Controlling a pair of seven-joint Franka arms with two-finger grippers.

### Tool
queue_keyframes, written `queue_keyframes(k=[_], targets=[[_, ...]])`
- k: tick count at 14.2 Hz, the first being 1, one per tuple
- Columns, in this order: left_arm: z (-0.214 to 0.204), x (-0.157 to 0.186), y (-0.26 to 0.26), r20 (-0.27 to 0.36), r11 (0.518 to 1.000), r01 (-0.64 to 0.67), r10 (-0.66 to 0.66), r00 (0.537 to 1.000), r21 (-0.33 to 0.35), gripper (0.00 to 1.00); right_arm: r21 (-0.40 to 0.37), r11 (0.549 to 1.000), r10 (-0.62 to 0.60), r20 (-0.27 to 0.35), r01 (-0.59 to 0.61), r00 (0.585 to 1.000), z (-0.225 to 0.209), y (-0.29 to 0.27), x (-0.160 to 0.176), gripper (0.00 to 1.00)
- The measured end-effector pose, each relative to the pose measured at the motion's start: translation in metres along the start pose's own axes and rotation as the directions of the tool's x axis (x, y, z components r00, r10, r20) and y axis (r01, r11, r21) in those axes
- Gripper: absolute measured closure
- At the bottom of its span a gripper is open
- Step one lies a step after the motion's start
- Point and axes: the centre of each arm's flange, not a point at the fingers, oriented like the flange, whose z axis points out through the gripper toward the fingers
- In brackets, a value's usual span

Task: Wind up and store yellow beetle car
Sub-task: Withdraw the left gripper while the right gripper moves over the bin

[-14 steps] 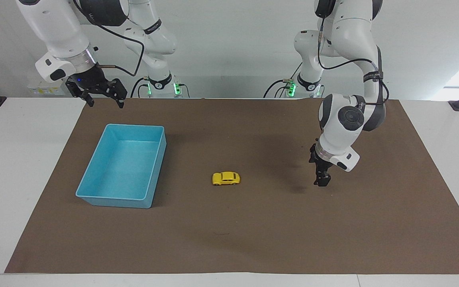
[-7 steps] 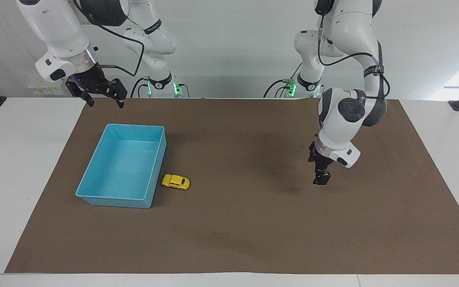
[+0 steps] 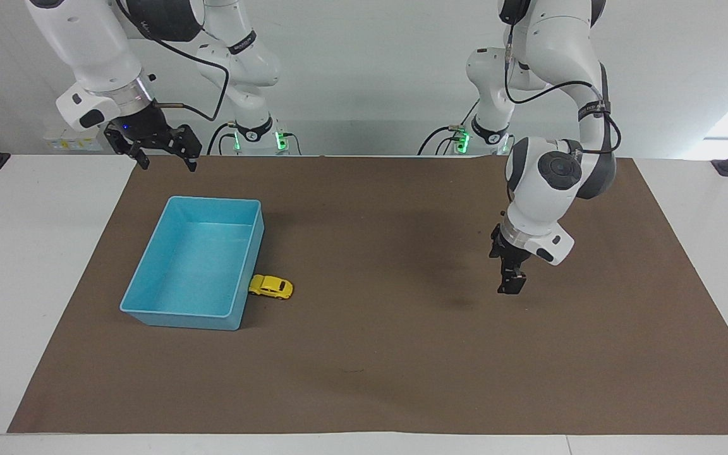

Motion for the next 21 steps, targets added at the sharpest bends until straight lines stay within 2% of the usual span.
queue_keyframes(k=[7,11,13,17,21], targets=[[-0.032,-0.002,0.011,0.013,0.998,-0.006,0.007,1.0,-0.063,0.0,0.0,1.0,0.001,0.0,-0.001,1.0,0.0,0.001,0.0,0.0],[-0.057,0.002,0.01,0.009,0.991,-0.098,0.099,0.995,-0.096,0.0,0.001,1.0,0.015,0.001,-0.015,1.0,0.0,0.008,0.001,0.0],[-0.073,0.008,0.005,0.0,0.982,-0.162,0.163,0.987,-0.092,0.0,0.001,1.0,0.01,-0.003,-0.01,1.0,0.0,0.005,0.001,0.0],[-0.089,0.022,-0.003,-0.016,0.942,-0.33,0.329,0.944,-0.057,0.0,0.001,1.0,0.008,-0.022,-0.008,1.0,-0.001,-0.009,0.003,0.0],[-0.103,0.037,-0.009,-0.022,0.864,-0.502,0.501,0.865,-0.034,0.0,-0.001,0.999,0.046,-0.018,-0.046,0.999,0.001,-0.047,0.001,0.0]])
